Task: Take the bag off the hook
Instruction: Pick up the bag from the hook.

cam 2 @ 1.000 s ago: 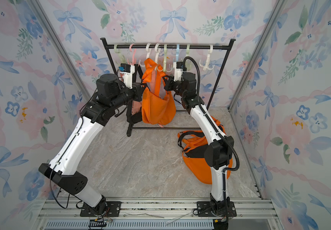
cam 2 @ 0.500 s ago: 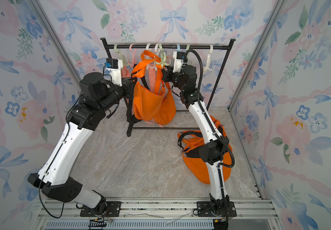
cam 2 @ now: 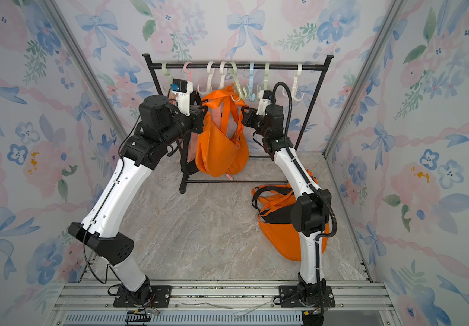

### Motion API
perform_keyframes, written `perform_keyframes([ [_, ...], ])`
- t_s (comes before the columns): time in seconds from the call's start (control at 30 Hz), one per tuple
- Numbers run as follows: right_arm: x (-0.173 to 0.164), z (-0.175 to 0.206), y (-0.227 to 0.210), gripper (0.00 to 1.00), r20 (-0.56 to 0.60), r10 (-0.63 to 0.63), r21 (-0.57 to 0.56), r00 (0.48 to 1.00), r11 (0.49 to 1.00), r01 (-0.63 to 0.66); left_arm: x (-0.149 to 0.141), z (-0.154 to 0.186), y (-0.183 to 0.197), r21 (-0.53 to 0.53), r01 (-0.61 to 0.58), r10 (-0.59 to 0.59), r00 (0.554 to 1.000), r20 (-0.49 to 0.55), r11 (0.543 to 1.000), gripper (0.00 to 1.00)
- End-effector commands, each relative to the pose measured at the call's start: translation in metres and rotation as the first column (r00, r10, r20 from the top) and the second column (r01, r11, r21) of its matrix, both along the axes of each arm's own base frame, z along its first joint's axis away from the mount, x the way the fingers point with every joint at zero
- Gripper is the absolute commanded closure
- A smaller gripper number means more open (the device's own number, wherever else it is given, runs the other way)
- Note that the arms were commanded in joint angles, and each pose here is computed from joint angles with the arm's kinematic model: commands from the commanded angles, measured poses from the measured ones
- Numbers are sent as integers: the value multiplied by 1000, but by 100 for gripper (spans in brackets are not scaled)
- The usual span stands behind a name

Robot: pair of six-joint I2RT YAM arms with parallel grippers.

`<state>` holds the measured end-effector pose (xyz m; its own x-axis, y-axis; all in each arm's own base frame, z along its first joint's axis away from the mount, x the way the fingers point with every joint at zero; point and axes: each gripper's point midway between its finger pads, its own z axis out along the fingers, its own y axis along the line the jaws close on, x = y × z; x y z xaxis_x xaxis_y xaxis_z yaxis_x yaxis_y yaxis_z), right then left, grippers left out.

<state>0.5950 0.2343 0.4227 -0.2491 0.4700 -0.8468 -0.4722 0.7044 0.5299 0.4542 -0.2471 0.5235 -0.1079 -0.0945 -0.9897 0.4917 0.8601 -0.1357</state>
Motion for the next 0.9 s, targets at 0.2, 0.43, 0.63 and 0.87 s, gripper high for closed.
perform_keyframes([
  [0.2, -28, 55, -8, 100, 109, 9, 69, 994, 998, -17, 48, 9, -1, 68, -123, 116, 987, 107, 990, 100],
  [0.43, -32, 69, 12, 100, 124, 62, 108, 990, 991, -75, 50, 14, 5, 82, -163, 151, 980, 132, 983, 100],
  [0.63, -34, 60, 29, 100, 119, 77, 33, 990, 996, -82, 35, 37, 25, 74, -202, 187, 967, 174, 977, 100],
  [0.87, -29, 45, 20, 100, 84, 39, 13, 996, 999, -41, 27, 56, 62, 64, -292, 274, 940, 204, 954, 100],
])
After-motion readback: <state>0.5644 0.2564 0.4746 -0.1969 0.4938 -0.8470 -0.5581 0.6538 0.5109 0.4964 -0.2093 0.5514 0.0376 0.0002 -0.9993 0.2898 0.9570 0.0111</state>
